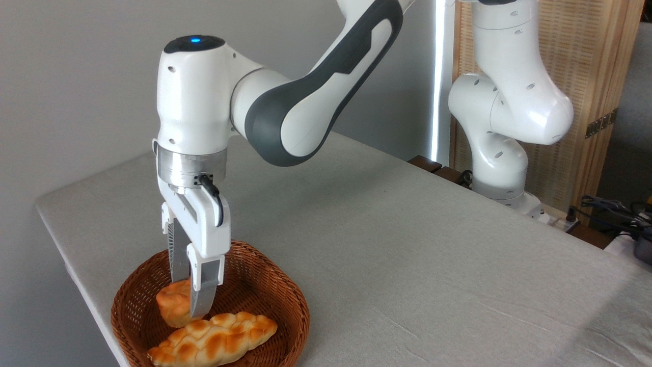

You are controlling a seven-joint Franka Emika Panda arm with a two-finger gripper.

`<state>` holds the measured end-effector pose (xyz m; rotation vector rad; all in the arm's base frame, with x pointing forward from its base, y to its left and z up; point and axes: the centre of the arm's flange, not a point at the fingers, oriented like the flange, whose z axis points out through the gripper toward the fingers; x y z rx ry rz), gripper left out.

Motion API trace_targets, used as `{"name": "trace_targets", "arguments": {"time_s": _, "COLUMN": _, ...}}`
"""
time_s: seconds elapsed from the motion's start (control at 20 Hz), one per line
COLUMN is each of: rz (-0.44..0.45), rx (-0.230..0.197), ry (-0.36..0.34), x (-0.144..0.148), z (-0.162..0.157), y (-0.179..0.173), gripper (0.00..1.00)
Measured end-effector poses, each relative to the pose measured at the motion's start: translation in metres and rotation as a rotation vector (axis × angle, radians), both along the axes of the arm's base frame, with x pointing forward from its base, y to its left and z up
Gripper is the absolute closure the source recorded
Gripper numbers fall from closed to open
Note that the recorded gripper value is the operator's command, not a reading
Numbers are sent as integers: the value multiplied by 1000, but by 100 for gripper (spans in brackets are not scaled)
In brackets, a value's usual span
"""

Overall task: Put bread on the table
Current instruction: 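Close the gripper on the small round orange bun, then lift the bun out of the basket and carry it beside the basket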

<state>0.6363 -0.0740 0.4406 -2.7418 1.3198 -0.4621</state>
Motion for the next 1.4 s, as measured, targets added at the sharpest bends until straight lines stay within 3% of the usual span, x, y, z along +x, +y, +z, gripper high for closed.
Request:
{"name": "trace_targets", "arguments": {"time_s": 0.35, "rz": -5, "rx": -1, "ry": 2, "x": 0, "z": -1, "y": -3, "gripper": 2}}
{"name": "trace_targets", "arguments": {"time_s": 0.4, "rz": -9, "rx": -2, "ry": 4, "x": 0, "z": -3, "y": -5, "gripper": 11}}
{"name": "trace_targets", "arguments": {"time_s": 0.45, "rz": -14, "rx": -3, "ry": 8, "x": 0, "z": -5, "y": -8, "gripper": 27}}
{"name": "trace_targets", "arguments": {"time_s": 0.5, "rz": -19, "rx": -4, "ry": 14, "x": 0, "z": -9, "y": -12, "gripper": 52}}
{"name": "trace_targets", "arguments": {"time_s": 0.55, "rz": -23, "rx": -5, "ry": 19, "x": 0, "z": -12, "y": -14, "gripper": 70}}
{"name": "trace_targets", "arguments": {"time_s": 0.6, "rz": -26, "rx": -6, "ry": 22, "x": 0, "z": -14, "y": -16, "gripper": 78}}
{"name": "trace_targets", "arguments": {"time_s": 1.05, "rz": -51, "rx": 0, "ry": 22, "x": 0, "z": -15, "y": -18, "gripper": 80}}
{"name": "trace_targets", "arguments": {"time_s": 1.2, "rz": -51, "rx": 0, "ry": 22, "x": 0, "z": -15, "y": -17, "gripper": 87}}
{"name": "trace_targets", "arguments": {"time_s": 1.4, "rz": -48, "rx": -3, "ry": 16, "x": 1, "z": -12, "y": -17, "gripper": 87}}
